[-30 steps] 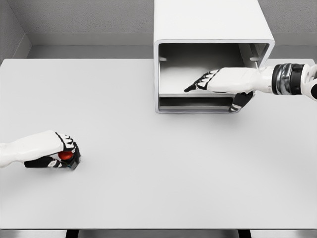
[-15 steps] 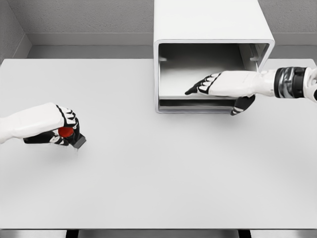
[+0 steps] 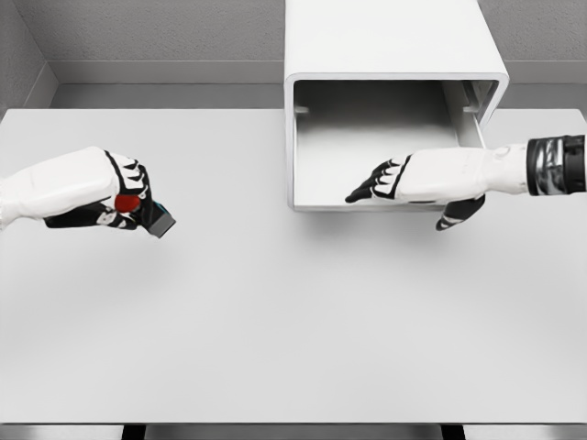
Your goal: Slide open multi-storey tabletop storage cabinets and put open load switch and slide close multi-storey tabletop storage cabinets
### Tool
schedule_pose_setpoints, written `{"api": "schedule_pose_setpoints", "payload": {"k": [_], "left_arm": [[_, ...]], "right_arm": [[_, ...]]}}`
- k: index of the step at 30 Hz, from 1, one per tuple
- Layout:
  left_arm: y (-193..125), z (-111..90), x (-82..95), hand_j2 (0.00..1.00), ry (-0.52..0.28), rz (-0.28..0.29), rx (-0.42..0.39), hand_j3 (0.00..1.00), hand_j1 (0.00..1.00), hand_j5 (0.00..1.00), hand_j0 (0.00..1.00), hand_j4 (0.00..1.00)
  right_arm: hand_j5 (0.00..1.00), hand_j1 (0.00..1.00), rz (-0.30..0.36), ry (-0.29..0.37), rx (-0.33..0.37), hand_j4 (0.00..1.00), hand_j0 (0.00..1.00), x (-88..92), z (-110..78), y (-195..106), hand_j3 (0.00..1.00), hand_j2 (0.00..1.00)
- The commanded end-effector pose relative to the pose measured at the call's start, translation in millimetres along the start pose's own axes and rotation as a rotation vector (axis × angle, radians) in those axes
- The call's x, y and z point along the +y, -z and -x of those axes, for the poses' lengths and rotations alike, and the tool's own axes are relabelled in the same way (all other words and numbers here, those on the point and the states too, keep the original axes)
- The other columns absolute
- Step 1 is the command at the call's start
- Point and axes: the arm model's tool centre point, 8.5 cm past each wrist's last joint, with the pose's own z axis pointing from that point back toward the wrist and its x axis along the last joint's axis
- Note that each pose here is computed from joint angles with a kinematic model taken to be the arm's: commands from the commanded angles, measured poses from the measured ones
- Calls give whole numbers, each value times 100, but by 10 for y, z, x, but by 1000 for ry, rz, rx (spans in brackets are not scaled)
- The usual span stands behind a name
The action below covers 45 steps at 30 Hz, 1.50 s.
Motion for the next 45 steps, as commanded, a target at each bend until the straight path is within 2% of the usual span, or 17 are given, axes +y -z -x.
{"api": "schedule_pose_setpoints", "payload": {"k": [1,14,20,22,28,33,40,45], "left_arm": [[35,-10,-20,32,-15,-11,-9,32,32,32,32,32],[276,-76,173,32,12,-94,-70,32,32,32,32,32],[474,-149,297,32,32,-131,-124,32,32,32,32,32],[577,-192,311,32,33,-140,-152,32,32,32,32,32],[787,-290,383,32,44,-176,-206,32,32,32,32,32],[1037,-424,426,32,59,-185,-270,32,32,32,32,32],[1233,-574,691,32,110,-237,-333,32,32,32,32,32],[1506,-755,717,32,142,-239,-392,32,32,32,32,32]], "right_arm": [[100,100,-32,-40,-50,100,100,69,-71,1,100,100],[100,100,-37,-36,-46,100,100,119,-57,-127,100,100],[100,100,47,29,-56,100,100,-45,-46,-334,100,100],[100,100,63,43,-43,100,100,-68,-27,-433,100,100],[100,100,126,140,-27,100,100,-87,5,-758,100,100],[100,100,189,167,3,100,100,-200,22,-1044,100,100],[100,100,197,195,21,100,100,-168,37,-1161,100,100],[100,100,182,201,30,100,100,-110,51,-1158,100,100]]}}
